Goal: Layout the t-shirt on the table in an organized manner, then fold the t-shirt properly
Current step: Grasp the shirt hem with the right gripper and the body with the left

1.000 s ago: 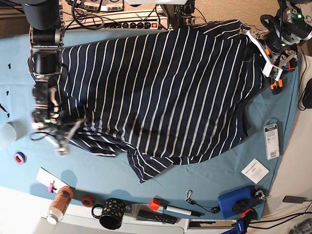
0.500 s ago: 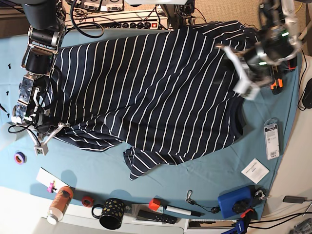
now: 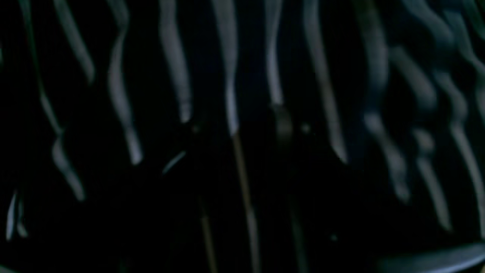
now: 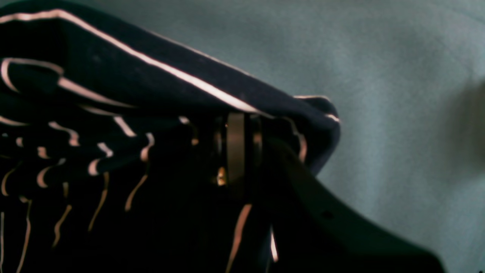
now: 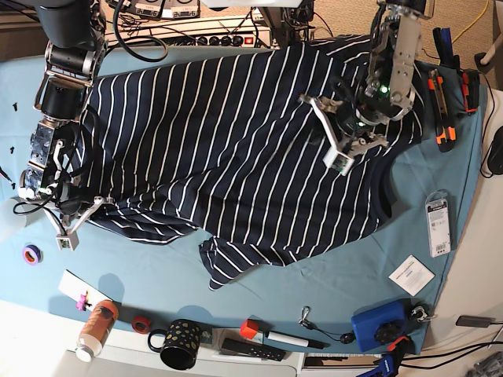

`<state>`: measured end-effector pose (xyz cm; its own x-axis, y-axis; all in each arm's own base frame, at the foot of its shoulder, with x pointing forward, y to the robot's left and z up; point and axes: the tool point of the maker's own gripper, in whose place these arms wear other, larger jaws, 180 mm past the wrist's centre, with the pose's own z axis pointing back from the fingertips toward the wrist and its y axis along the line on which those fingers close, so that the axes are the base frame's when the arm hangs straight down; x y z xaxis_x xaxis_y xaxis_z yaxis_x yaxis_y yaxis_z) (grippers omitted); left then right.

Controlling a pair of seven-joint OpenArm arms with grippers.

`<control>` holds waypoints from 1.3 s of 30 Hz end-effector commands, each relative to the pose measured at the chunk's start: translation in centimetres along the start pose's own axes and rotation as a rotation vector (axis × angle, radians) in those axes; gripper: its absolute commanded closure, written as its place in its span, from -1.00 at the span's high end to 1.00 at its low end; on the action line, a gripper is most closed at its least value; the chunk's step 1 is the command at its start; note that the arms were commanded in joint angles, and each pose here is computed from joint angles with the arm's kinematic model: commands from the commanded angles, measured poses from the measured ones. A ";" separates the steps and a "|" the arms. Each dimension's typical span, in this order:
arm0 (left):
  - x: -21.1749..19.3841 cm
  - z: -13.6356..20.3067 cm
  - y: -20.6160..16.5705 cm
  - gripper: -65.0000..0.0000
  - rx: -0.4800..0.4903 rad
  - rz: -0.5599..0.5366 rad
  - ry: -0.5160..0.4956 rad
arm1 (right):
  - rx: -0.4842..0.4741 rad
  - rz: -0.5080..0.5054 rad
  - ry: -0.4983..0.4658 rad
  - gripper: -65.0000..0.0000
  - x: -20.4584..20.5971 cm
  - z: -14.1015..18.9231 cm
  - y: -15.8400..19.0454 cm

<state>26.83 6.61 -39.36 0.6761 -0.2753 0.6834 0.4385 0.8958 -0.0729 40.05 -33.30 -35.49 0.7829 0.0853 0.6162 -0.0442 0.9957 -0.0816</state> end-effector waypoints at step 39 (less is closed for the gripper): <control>-1.6 0.5 3.6 -1.00 0.200 0.002 0.060 | 0.159 0.322 -0.179 -0.53 8.0 0.5 6.6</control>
<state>27.32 9.30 -40.09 0.6929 -0.2717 0.6679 0.3324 0.9423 0.0385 44.33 -24.91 -33.27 0.6332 0.3903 0.6684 -0.4034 0.9034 -0.1453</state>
